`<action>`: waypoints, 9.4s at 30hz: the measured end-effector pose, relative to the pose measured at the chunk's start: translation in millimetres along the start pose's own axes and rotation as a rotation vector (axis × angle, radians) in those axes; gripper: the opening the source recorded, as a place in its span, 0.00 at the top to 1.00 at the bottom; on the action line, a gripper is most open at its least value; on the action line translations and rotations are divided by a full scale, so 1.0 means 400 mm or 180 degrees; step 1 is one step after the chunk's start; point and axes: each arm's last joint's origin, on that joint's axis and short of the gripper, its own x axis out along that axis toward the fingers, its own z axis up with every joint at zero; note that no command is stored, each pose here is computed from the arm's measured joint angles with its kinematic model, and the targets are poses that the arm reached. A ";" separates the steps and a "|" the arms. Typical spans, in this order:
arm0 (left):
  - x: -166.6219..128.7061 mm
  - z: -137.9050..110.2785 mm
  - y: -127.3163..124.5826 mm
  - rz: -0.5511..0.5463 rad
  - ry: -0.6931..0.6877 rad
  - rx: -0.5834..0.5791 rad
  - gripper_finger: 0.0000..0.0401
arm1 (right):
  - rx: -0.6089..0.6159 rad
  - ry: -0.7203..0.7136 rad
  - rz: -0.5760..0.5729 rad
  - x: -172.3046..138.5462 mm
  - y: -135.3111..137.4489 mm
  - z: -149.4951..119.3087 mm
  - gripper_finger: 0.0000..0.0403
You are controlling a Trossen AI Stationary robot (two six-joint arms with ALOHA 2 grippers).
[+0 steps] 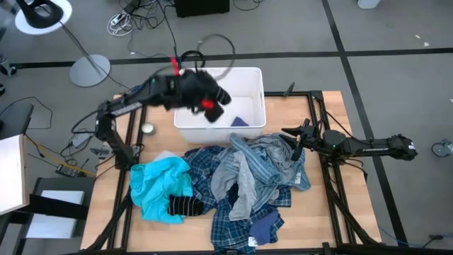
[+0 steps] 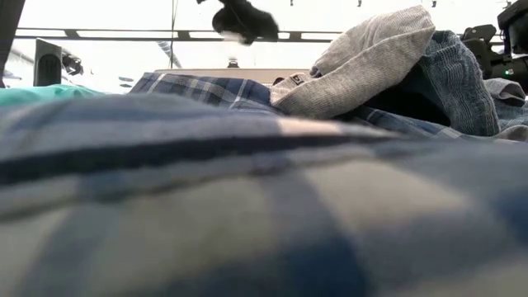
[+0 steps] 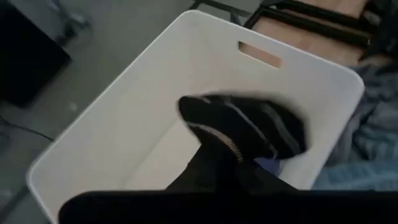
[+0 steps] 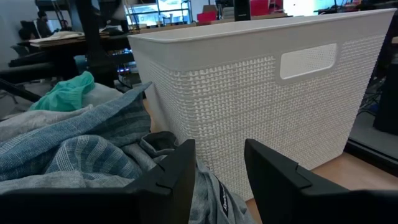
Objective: Sort clothes
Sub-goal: Put the top black sock into the white bin, then put the black sock into the white bin, then put the gray sock into the white bin, then put the purple sock into the white bin
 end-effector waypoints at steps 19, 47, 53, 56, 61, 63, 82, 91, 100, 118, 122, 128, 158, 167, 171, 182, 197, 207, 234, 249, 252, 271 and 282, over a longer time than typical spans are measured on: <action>0.003 -0.038 -0.046 -0.0731 0.0498 -0.0105 0.74 | 0.0005 -0.0011 0.0001 0.000 0.000 0.001 0.65; -0.079 -0.670 -0.466 -0.0443 0.1455 0.0240 0.74 | 0.0005 -0.0011 0.0002 0.000 0.000 0.001 0.65; -0.043 -0.758 -0.486 -0.0714 0.1609 -0.0004 0.74 | 0.0005 -0.0011 0.0002 0.000 0.000 0.001 0.65; -0.028 -0.791 -0.488 -0.0806 0.1692 -0.0095 0.74 | 0.0005 -0.0011 0.0001 0.000 0.000 0.001 0.65; -0.014 -0.829 -0.477 -0.0734 0.1910 -0.0254 0.76 | 0.0005 -0.0011 0.0002 0.000 0.000 0.001 0.65; -0.013 -0.833 -0.472 -0.0684 0.1965 -0.0256 0.81 | 0.0005 -0.0011 0.0001 0.000 0.000 0.001 0.65; -0.141 -0.511 -0.416 -0.0312 0.1543 0.0256 1.00 | 0.0004 -0.0010 0.0001 0.000 0.000 0.001 0.65; -0.042 -0.245 -0.263 -0.0317 0.1056 0.0239 1.00 | 0.0005 -0.0011 0.0002 0.000 0.000 0.001 0.65; 0.050 -0.052 -0.054 -0.0198 0.0338 -0.0109 1.00 | 0.0005 -0.0012 0.0002 0.000 0.000 0.001 0.65; 0.149 -0.044 0.057 -0.0400 0.0589 -0.0145 0.78 | 0.0008 -0.0019 0.0002 0.000 0.000 0.002 0.65; 0.114 -0.049 0.030 -0.0695 0.0564 0.0096 0.74 | 0.0009 -0.0022 0.0003 0.000 0.000 0.002 0.65; 0.013 -0.068 -0.023 -0.1024 0.0393 0.0440 0.73 | 0.0010 -0.0023 0.0003 0.000 0.000 0.002 0.65; 0.042 -0.616 -0.155 -0.2121 -0.0327 -0.0057 0.73 | 0.1181 -0.0450 0.0578 -0.004 0.016 0.045 0.65; 0.070 -0.675 -0.159 -0.1918 -0.0531 -0.0086 0.73 | 0.0419 -0.0284 0.1225 0.010 0.103 0.215 0.65; 0.064 -0.688 -0.167 -0.1993 -0.0484 -0.0168 0.73 | -0.0123 0.0274 0.1293 0.067 0.189 0.277 0.65; 0.021 -0.714 -0.196 -0.1862 -0.0716 -0.0169 0.73 | -0.1376 0.1972 0.1007 0.261 0.405 0.272 0.65; -0.004 -0.731 -0.214 -0.2166 -0.0587 -0.0236 0.73 | -0.0539 0.2655 0.1292 0.323 0.469 0.213 0.64; -0.007 -0.728 -0.216 -0.2208 -0.0616 -0.0267 0.73 | -0.0770 0.2608 0.1367 0.402 0.514 0.098 0.65; -0.007 -0.727 -0.217 -0.2212 -0.0626 -0.0266 0.73 | -0.1513 0.1323 0.0688 0.451 0.451 0.459 1.00; -0.015 -0.712 -0.221 -0.2225 -0.0988 0.0080 0.73 | -0.1104 0.0387 -0.0563 0.525 0.172 0.772 0.98; -0.015 -0.711 -0.221 -0.2211 -0.1015 0.0137 0.73 | -0.0866 0.0490 -0.0645 0.539 0.135 0.754 0.95; -0.015 -0.711 -0.221 -0.2206 -0.1007 0.0111 0.73 | -0.0601 0.2259 0.0184 0.369 0.165 0.657 0.60; -0.015 -0.711 -0.221 -0.2220 -0.0985 0.0038 0.73 | -0.0305 0.3381 0.0675 0.173 0.366 0.460 0.62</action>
